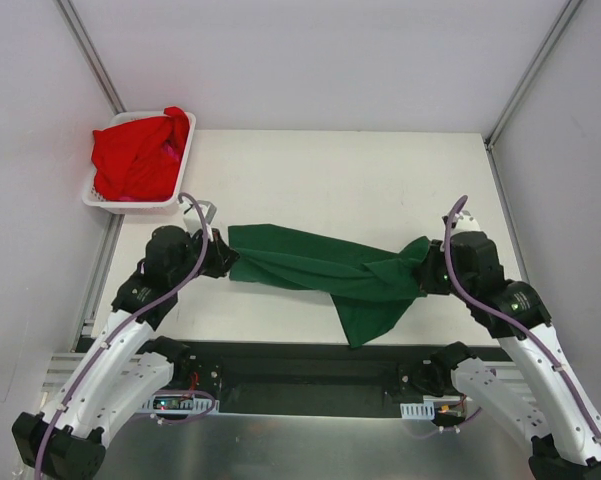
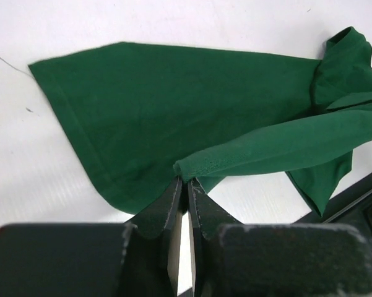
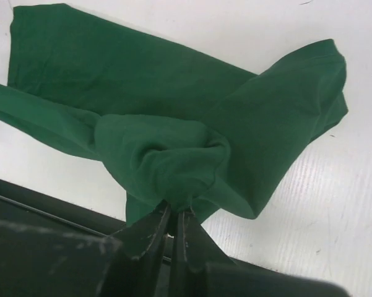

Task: Fold and stack the t-shirts
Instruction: Flatten the tshirt out

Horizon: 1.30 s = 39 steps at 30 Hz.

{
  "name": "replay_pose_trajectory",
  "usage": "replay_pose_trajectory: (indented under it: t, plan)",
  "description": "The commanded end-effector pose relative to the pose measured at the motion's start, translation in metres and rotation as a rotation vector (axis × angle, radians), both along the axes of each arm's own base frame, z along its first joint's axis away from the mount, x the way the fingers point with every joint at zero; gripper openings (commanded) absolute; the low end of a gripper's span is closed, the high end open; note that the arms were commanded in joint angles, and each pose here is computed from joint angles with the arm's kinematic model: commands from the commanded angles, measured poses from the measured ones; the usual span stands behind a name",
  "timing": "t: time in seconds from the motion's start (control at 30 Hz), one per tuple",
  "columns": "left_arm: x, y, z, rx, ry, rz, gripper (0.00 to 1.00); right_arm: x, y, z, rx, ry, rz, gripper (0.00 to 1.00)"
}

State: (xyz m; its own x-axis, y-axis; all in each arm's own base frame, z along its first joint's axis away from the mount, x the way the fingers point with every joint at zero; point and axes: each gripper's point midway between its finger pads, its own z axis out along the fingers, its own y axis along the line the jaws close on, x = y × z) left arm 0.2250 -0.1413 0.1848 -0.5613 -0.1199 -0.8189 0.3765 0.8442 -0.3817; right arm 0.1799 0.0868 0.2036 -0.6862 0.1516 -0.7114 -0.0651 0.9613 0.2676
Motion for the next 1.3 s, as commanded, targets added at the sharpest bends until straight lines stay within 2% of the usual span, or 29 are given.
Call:
replay_pose_trajectory:
  t: [0.0,0.03,0.23,0.3,0.33,0.37,0.4,0.5,0.67,0.73,0.87,1.1,1.27]
  plan:
    - [-0.003,-0.013,-0.01,-0.078,0.099,0.001,0.06,-0.014,0.009,0.001,0.063,0.061,0.016,0.11]
    - [-0.005,-0.015,-0.013,-0.088,0.121,-0.005,0.06,-0.016,0.009,0.002,0.062,0.067,0.02,0.16]
    - [-0.021,-0.03,-0.022,-0.131,0.201,-0.059,0.01,-0.032,0.007,-0.002,0.042,0.154,0.045,0.12]
    - [-0.028,-0.033,-0.019,-0.151,0.216,-0.074,0.01,-0.034,0.007,-0.001,0.043,0.154,0.047,0.12]
    - [-0.031,-0.035,-0.017,-0.156,0.222,-0.083,0.02,-0.035,0.006,0.001,0.044,0.152,0.045,0.15]
    - [-0.033,-0.036,-0.013,-0.165,0.224,-0.091,0.05,-0.035,0.004,0.0,0.038,0.154,0.039,0.18]
    - [-0.037,-0.036,-0.009,-0.17,0.223,-0.097,0.17,-0.035,0.003,0.001,0.033,0.15,0.036,0.21]
    - [-0.044,-0.038,0.006,-0.198,0.193,-0.123,0.32,-0.032,-0.002,0.003,0.015,0.134,0.014,0.27]
    - [-0.05,-0.037,0.048,-0.236,0.073,-0.157,0.52,-0.025,-0.004,-0.009,-0.017,0.14,0.002,0.34]
    - [-0.046,-0.035,0.054,-0.225,0.042,-0.147,0.57,-0.021,0.0,-0.013,-0.009,0.139,0.008,0.35]
    - [-0.027,-0.035,0.043,-0.173,0.071,-0.11,0.54,-0.015,0.009,-0.017,0.019,0.14,0.019,0.35]
    - [0.006,-0.053,-0.01,-0.1,0.159,-0.09,0.5,-0.008,0.016,-0.024,0.019,0.133,0.034,0.35]
    - [0.019,-0.066,-0.032,-0.051,0.171,-0.092,0.49,-0.004,0.019,-0.052,-0.013,0.167,0.047,0.37]
